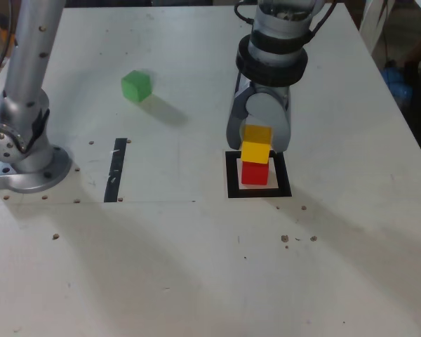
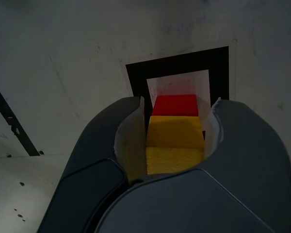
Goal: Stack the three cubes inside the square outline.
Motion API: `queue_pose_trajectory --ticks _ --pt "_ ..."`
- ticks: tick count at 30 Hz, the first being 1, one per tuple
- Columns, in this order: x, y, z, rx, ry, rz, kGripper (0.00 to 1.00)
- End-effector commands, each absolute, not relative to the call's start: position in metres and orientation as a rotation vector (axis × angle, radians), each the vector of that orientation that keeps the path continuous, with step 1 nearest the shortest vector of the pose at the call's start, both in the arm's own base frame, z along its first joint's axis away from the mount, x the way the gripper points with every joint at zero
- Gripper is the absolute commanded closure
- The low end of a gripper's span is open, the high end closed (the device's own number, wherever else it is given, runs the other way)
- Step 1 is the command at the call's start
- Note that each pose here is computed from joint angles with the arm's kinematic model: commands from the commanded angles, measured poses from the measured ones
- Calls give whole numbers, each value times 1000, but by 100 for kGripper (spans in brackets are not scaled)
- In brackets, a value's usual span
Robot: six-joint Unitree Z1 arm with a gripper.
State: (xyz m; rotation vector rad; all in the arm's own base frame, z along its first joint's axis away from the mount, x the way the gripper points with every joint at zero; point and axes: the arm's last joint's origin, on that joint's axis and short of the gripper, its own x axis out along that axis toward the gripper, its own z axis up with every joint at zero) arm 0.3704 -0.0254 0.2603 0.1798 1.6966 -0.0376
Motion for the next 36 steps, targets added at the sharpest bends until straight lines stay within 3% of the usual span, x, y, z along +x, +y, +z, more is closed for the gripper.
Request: queue_pose_trajectory --ticks 1,7,16,28,31,36 --pt "371 -25 259 180 1696 -39 69" --pt "372 -25 259 182 1694 -42 57" --pt "376 -24 253 183 1702 -57 25" --pt "372 -21 264 215 1728 -44 1" --pt "362 -19 280 236 1716 -21 1" --pt "307 8 333 254 1667 84 1"
